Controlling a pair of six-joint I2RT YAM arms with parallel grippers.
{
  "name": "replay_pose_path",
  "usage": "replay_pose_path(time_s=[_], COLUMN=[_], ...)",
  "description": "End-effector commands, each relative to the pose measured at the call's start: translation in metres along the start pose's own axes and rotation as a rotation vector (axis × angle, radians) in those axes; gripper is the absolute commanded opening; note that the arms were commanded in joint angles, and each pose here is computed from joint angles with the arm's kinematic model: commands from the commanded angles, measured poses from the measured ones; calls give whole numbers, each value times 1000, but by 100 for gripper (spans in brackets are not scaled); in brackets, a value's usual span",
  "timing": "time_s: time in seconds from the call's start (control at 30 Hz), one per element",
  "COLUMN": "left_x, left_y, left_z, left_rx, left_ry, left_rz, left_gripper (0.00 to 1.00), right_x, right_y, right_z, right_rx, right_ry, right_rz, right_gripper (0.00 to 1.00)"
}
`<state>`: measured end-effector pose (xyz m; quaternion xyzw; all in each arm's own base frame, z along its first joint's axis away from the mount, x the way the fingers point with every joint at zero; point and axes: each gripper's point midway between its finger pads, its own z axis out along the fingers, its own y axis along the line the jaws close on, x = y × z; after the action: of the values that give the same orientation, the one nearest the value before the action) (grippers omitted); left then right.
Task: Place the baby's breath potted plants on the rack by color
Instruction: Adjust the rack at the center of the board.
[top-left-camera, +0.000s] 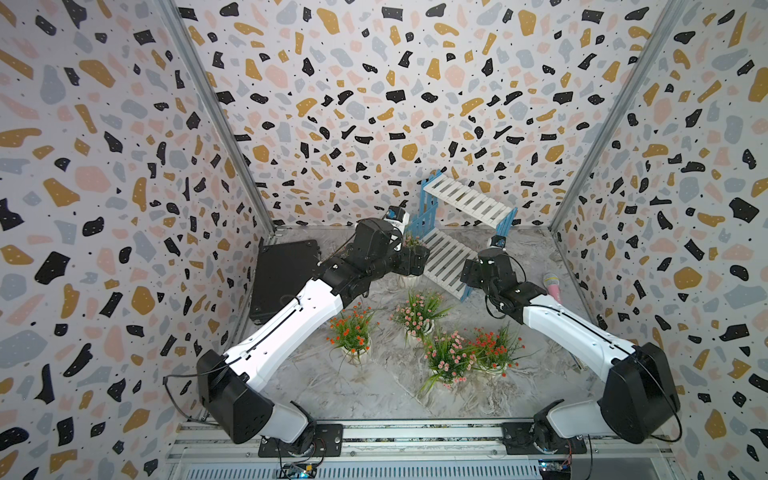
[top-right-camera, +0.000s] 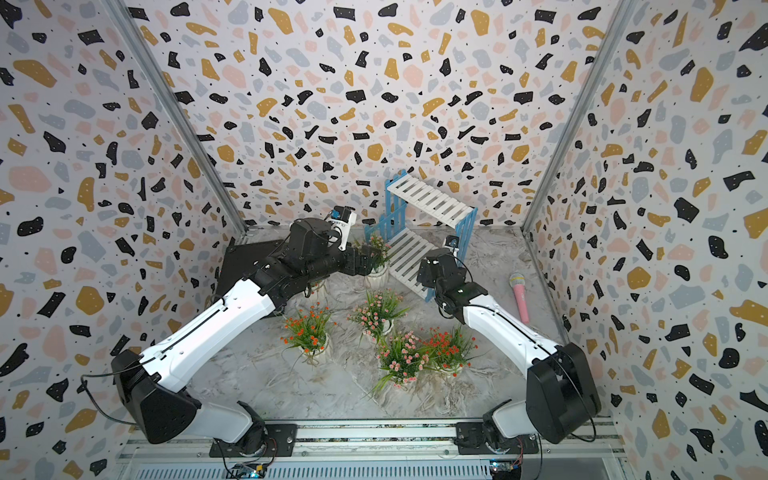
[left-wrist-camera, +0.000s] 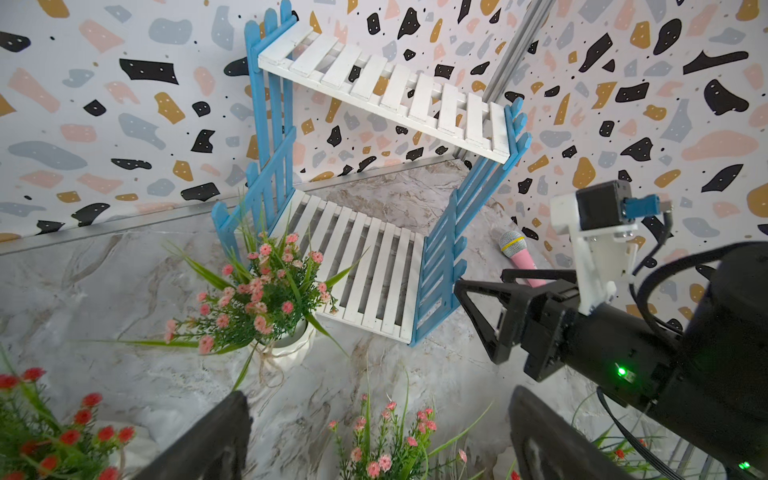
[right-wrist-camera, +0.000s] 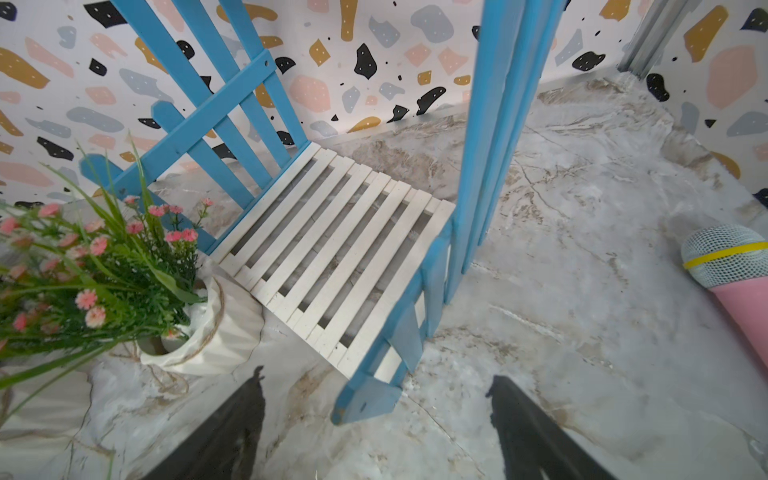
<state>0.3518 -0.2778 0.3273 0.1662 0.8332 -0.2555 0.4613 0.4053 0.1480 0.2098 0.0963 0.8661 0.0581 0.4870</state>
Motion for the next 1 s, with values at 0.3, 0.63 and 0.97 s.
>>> replay_pose_path(time_s=[0.3,0.63,0.97], left_x=[13,22,18], left_y=[0,4,6], left_z=[-16,-21,-31], left_rx=[40,40,44], left_ry=[-24,-23,-47], left_rz=[-40,-39,-41], left_gripper=[95,95,95], right_x=[-13,4,10], right_y=[-3,-1,-7], right_z=[19,36,35], right_rx=[131,158,179], right_ry=[-65,-26,-11], right_rz=[81,55,-1], right_gripper=[78,56,34])
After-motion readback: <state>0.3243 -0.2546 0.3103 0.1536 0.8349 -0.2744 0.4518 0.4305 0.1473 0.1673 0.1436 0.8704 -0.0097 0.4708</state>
